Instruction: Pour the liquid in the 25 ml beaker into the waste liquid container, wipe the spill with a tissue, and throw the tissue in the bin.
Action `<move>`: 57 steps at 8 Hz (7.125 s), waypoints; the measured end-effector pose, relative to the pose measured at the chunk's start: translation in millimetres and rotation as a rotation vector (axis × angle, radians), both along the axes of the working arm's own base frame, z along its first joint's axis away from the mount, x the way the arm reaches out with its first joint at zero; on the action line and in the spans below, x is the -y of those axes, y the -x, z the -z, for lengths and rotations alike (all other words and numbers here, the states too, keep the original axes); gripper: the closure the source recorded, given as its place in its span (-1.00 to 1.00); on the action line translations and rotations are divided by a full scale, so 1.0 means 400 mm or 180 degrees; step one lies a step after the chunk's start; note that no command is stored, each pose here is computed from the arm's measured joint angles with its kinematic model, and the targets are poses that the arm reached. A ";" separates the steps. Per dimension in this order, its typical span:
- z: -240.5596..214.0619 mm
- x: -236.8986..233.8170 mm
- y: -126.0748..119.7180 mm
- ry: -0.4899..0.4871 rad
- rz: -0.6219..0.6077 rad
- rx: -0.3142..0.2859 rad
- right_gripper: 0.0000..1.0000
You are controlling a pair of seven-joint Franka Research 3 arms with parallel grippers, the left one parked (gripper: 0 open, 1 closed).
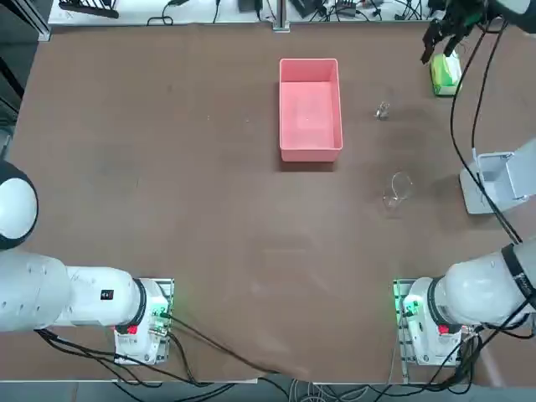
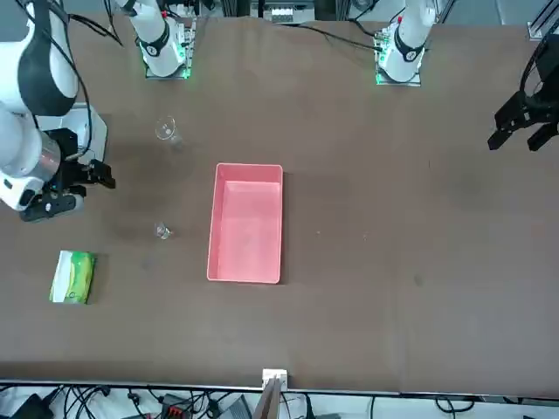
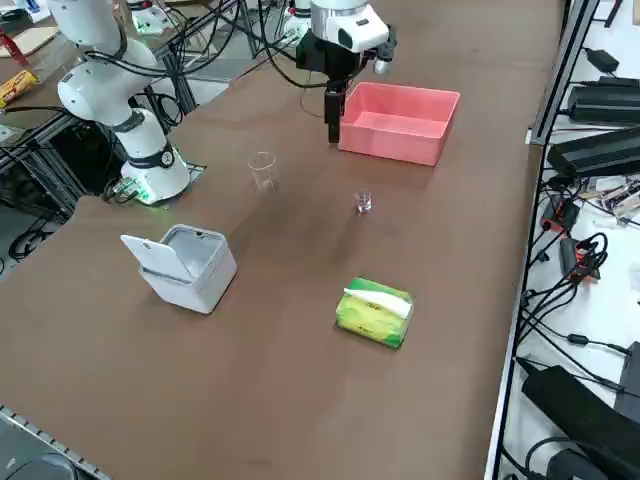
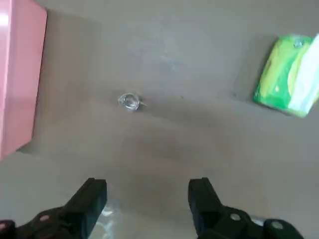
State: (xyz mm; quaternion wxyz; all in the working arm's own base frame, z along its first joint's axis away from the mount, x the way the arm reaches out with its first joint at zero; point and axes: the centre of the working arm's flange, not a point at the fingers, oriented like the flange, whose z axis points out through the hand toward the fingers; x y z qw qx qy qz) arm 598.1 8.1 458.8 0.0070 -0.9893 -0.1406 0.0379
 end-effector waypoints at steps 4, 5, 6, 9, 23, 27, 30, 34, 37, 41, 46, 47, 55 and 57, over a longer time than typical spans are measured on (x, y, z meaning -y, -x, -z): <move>0.119 0.096 0.048 -0.0407 -0.0648 0.0333 -1.00; 0.136 0.129 0.056 -0.0582 -0.0780 0.0411 -1.00; 0.156 0.157 0.066 -0.0781 -0.0911 0.0496 -1.00; 0.209 0.216 0.099 -0.1352 -0.1370 0.0858 -1.00; 0.452 0.381 0.118 -0.2763 -0.2581 0.1877 -1.00; 0.621 0.393 0.066 -0.2932 -0.2673 0.1927 -1.00; 0.688 0.388 0.047 -0.2992 -0.2676 0.1902 -1.00; 0.729 0.375 0.025 -0.3000 -0.2763 0.1969 -1.00; 0.748 0.345 0.002 -0.2952 -0.2997 0.2056 -1.00; 0.774 0.315 -0.006 -0.2964 -0.3073 0.2034 -1.00; 0.801 0.291 -0.006 -0.2977 -0.3103 0.1993 -1.00; 0.802 0.287 -0.007 -0.2980 -0.3112 0.1989 -1.00; 0.803 0.223 -0.025 -0.2978 -0.3217 0.2041 -1.00; 0.806 0.223 -0.024 -0.2967 -0.3281 0.2073 -1.00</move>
